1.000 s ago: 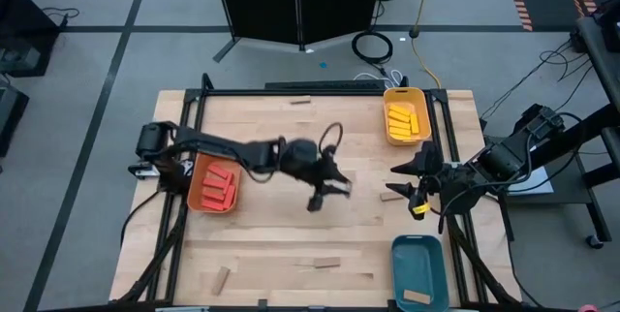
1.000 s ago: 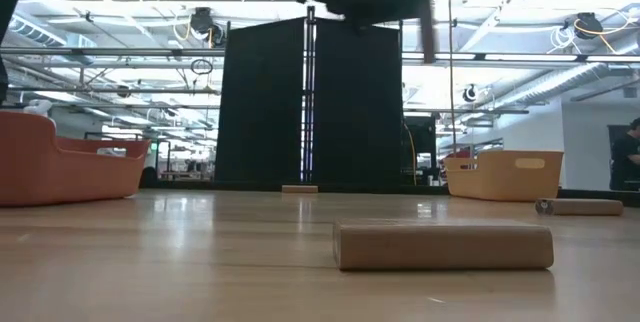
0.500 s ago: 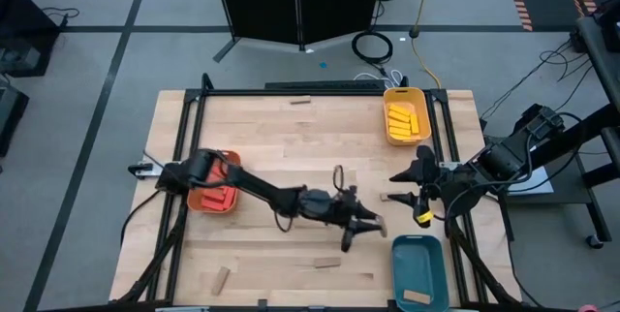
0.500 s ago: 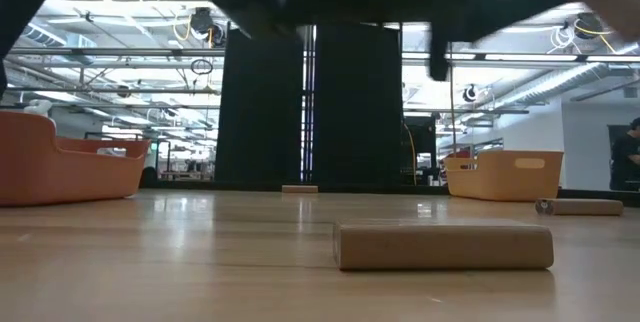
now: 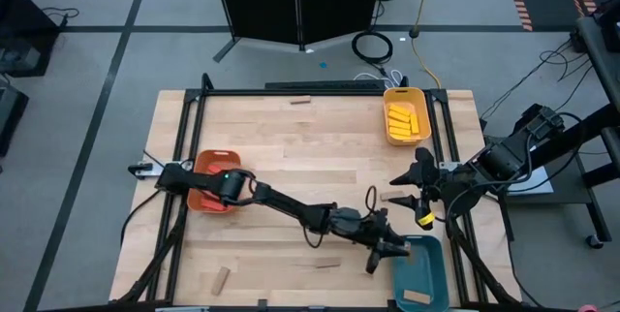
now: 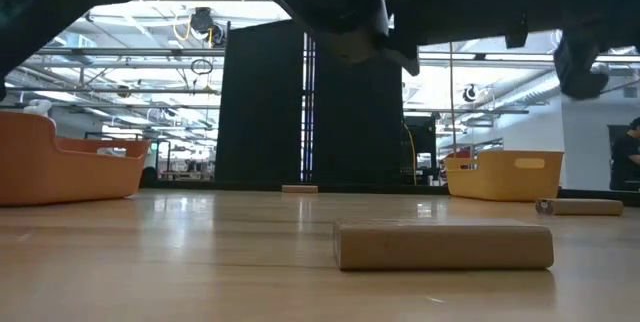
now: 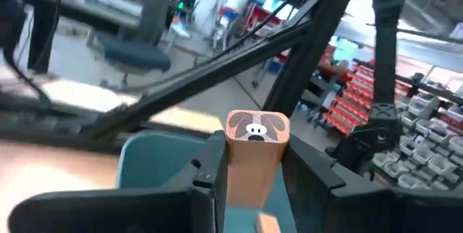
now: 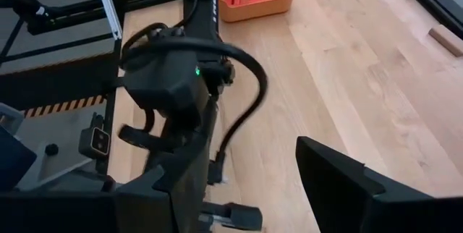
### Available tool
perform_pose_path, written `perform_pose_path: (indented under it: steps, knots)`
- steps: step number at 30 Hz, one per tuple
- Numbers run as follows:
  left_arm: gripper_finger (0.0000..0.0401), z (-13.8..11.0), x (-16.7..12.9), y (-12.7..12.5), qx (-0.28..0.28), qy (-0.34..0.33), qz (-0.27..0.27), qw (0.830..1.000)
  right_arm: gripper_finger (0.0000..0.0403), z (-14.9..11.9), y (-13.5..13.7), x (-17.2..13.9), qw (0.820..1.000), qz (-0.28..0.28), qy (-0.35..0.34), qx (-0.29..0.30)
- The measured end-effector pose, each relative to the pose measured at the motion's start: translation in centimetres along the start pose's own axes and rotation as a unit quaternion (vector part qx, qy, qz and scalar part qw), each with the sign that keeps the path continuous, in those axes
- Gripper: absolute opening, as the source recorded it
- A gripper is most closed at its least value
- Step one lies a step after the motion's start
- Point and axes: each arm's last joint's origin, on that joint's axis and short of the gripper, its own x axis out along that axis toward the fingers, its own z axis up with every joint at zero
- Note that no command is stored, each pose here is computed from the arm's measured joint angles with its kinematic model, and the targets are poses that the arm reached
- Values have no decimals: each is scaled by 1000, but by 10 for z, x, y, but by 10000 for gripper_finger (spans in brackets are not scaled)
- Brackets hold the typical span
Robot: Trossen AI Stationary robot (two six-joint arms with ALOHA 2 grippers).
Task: Sort blocks
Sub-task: Put the brown block into the blue bin
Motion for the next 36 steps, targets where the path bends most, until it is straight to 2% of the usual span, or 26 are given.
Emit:
perform_pose_path:
  steps: [3,11,20,24,30,36]
  knots:
    - [97,-4,1,3,-23,20,9,999,201,0,0,0,1000,0,0,0]
    - [107,-6,0,3,-25,27,10,999,201,0,0,0,1000,-1,1,-1]
    - [200,-5,0,6,-33,30,2,999,201,0,0,0,1000,-1,1,-4]
    - [228,-2,-1,10,-32,22,3,999,201,0,0,0,1000,-1,1,-10]
    - [235,4,-1,14,-25,4,-5,1000,201,0,0,0,1000,-2,1,-12]
    - [235,7,-3,20,-32,27,-12,999,201,0,0,0,1000,-1,1,-12]
